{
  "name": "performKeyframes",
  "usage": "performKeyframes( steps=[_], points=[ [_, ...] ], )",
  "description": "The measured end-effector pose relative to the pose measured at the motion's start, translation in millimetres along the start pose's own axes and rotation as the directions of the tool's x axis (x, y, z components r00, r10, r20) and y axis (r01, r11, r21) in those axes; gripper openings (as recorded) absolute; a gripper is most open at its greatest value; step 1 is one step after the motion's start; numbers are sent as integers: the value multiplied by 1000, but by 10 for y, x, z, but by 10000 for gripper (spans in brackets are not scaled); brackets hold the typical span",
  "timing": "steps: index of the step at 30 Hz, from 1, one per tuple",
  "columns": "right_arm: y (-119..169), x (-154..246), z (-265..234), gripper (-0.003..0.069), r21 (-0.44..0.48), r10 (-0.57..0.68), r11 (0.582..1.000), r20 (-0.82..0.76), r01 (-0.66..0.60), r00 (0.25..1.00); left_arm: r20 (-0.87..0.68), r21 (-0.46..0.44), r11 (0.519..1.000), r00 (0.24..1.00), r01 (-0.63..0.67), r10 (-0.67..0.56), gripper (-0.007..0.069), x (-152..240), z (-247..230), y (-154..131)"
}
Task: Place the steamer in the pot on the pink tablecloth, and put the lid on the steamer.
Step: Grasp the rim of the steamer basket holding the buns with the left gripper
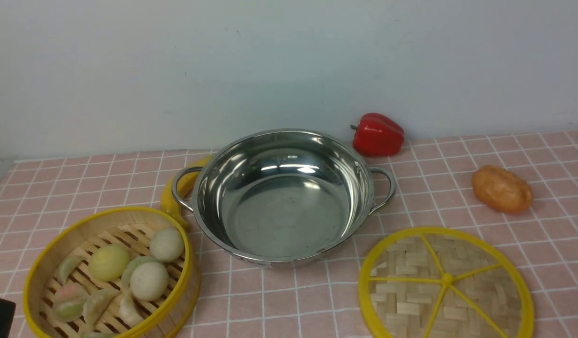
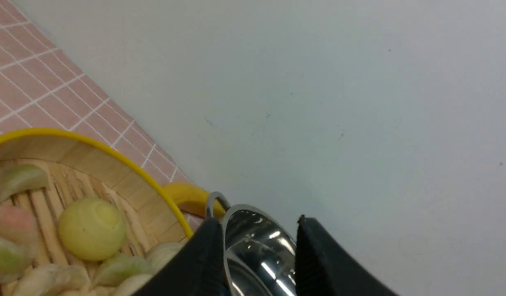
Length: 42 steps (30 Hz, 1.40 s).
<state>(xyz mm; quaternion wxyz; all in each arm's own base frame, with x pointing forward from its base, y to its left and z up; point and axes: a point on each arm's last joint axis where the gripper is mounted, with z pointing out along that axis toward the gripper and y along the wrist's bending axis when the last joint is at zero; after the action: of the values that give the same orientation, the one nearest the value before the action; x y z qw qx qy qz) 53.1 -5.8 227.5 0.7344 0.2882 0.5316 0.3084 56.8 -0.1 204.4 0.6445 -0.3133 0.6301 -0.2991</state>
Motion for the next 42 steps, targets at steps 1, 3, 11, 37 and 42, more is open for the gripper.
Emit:
performKeyframes(
  steps=[1, 3, 11, 37, 42],
  points=[
    [0, -1, 0, 242, -1, 3, 1000, 1, -3, 1000, 12, 4, 1000, 1000, 5, -5, 243, -11, 0, -4],
    [9, -12, 0, 242, -10, 16, 1000, 13, -16, 1000, 40, 19, 1000, 999, 14, -14, 243, -40, -1, -14],
    [497, -620, -199, 242, -510, 361, 853, 423, -111, 831, 438, 346, 931, 857, 116, -270, 243, -720, -260, -561],
    [550, -311, 1359, 242, 139, -146, 724, -927, 676, 347, -830, -52, 689, 415, -723, 373, 243, -667, 839, -805],
    [523, -133, 1445, 242, 66, -116, 795, -959, 603, 259, -863, -167, 635, 423, -754, 275, 243, -702, 1122, -523]
  ],
)
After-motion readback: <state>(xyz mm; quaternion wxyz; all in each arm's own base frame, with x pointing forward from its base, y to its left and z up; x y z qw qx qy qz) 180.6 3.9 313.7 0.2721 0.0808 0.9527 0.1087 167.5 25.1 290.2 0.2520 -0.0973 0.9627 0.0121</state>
